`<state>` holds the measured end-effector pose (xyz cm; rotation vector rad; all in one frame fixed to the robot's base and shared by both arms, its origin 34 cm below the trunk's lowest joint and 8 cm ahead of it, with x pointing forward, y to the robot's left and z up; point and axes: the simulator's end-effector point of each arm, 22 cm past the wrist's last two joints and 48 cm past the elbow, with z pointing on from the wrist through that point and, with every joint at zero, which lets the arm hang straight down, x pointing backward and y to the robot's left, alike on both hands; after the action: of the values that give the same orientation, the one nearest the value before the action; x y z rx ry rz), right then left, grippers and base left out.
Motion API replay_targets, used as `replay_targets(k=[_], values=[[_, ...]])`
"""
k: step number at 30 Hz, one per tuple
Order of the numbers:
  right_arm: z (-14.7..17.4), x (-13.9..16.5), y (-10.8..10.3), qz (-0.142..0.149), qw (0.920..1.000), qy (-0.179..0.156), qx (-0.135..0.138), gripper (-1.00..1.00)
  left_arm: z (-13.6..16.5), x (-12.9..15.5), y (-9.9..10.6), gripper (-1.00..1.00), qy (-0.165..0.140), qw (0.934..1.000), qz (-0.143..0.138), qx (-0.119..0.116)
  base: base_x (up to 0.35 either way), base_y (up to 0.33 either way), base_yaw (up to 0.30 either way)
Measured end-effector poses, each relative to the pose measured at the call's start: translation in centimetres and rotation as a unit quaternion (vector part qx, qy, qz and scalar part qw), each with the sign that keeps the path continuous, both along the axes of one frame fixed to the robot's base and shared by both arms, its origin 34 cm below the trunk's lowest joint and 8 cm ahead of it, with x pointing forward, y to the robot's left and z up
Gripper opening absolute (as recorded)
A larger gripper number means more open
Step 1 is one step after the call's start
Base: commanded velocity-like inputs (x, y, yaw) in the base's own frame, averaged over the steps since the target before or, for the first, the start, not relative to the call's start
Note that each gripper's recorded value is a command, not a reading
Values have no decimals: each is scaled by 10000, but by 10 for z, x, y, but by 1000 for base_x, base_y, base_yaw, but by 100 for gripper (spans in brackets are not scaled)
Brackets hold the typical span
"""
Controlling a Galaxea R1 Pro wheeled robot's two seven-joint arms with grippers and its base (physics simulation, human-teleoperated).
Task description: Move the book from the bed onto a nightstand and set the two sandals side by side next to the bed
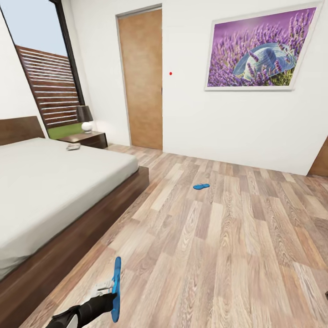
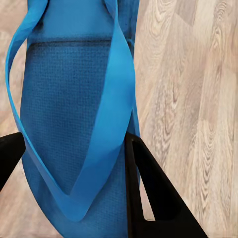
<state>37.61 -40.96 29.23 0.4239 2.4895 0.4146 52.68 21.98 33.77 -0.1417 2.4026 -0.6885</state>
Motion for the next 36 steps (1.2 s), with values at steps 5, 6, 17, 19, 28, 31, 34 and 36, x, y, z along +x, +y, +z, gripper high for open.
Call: replay_targets(k=[5, 6, 17, 19, 28, 31, 34, 36], values=[[-2, -2, 0, 27, 10000, 13, -49, 100, -14, -5, -1, -100, -86, 9995, 186, 225, 4, 0, -45], [-1, -1, -1, 33, 10000, -31, -85, 100, -20, -9, -1, -100, -64, 9992, 261, 311, 1, 0, -10], [0, 6, 11, 64, 9995, -289, -129, 100, -45, -35, -32, -100, 57, 9979, 91, 636, 0, 0, -2], [-1, 6, 13, 59, 9995, -291, -115, 100, -45, -36, -33, -100, 57, 9979, 67, 643, 0, 0, 0], [2, 7, 14, 53, 9995, -304, -103, 100, -43, -35, -35, -100, 56, 9979, 59, 640, 0, 0, 0], [8, 9, 14, 53, 9995, -306, -103, 100, -37, -34, -35, -100, 57, 9979, 56, 638, 0, 0, 0], [15, 11, 14, 54, 9995, -305, -103, 100, -30, -32, -35, -100, 56, 9979, 55, 638, 0, 0, 0], [20, 12, 14, 55, 9995, -305, -101, 100, -26, -31, -35, -100, 57, 9979, 55, 638, 0, 0, 0]])
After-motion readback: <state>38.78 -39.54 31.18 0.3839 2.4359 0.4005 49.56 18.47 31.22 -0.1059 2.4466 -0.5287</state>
